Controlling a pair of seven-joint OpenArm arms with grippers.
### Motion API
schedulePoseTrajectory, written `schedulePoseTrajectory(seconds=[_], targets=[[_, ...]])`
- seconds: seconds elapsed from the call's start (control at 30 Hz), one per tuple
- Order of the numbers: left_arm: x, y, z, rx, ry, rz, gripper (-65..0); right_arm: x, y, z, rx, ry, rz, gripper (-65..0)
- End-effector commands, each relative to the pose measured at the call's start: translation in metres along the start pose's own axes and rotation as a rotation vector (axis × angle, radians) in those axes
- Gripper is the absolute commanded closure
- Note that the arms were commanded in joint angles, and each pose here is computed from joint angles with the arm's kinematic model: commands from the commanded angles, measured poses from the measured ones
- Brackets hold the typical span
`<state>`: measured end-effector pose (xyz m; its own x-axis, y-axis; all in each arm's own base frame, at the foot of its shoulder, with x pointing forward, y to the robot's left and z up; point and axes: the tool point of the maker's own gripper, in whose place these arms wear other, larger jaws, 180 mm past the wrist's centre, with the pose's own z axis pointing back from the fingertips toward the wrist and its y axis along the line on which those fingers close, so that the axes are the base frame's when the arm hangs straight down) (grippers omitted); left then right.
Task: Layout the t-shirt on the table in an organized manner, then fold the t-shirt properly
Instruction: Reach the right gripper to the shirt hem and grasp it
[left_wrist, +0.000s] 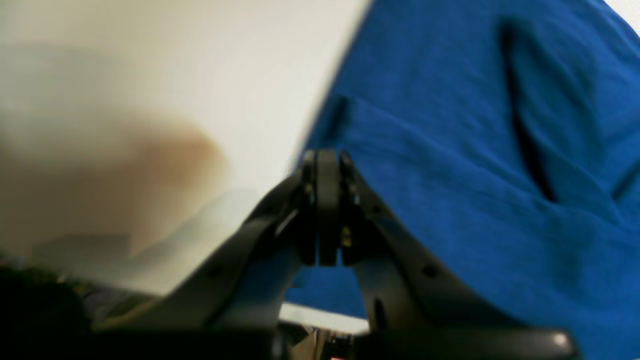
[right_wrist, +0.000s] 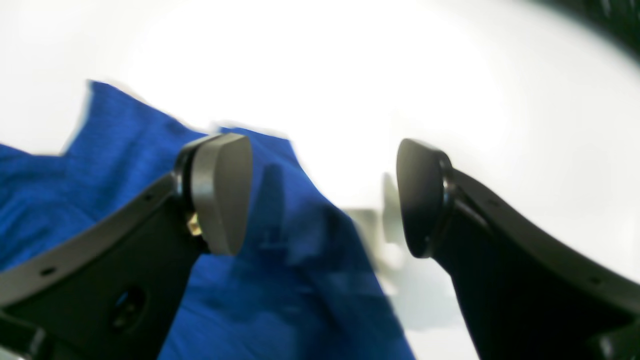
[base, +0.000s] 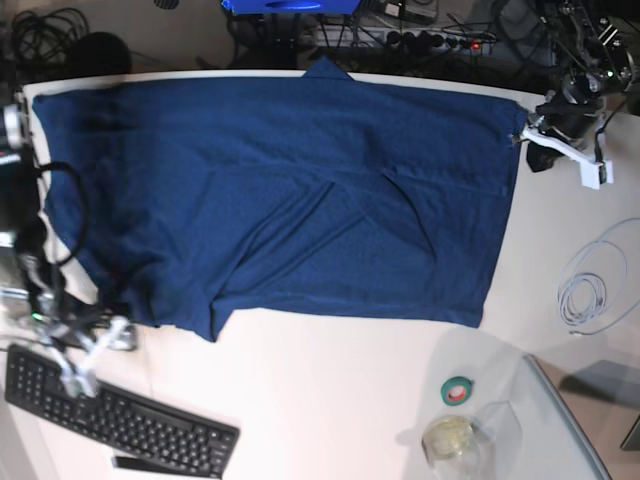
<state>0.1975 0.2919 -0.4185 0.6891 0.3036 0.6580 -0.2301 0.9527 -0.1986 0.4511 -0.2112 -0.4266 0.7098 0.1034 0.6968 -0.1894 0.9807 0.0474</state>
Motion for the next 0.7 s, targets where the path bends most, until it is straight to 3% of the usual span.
schedulePoseTrajectory(seconds=[0.0, 0.13, 0.23, 0.4, 0.6, 0.67], targets=[[0.012, -0.003, 0.001, -0.011, -0.037, -0.014, 0.0, 0.025, 0.005, 0.0, -0.001, -0.045, 0.046, -43.1], [0.012, -0.012, -0.002, -0.028, -0.037, -0.015, 0.0, 0.022, 0.04, -0.024, 0.009, 0.031, 0.141, -42.9], [0.009, -0.011, -0.001, -0.025, -0.036, -0.004, 0.0, 0.008, 0.048, -0.035, 0.01, 0.085, 0.135, -42.6], [0.003, -0.006, 0.0, -0.016, -0.021, -0.002, 0.0, 0.009, 0.027, -0.037, -0.108, 0.041, 0.106, -42.6], [0.004, -0.001, 0.002, -0.001, -0.029, 0.015, 0.0, -0.002, 0.022, -0.037, -0.118, 0.059, 0.103, -42.2], [0.004, -0.001, 0.001, -0.002, -0.029, 0.015, 0.0, -0.005, 0.023, -0.037, -0.118, 0.064, 0.104, -36.8]])
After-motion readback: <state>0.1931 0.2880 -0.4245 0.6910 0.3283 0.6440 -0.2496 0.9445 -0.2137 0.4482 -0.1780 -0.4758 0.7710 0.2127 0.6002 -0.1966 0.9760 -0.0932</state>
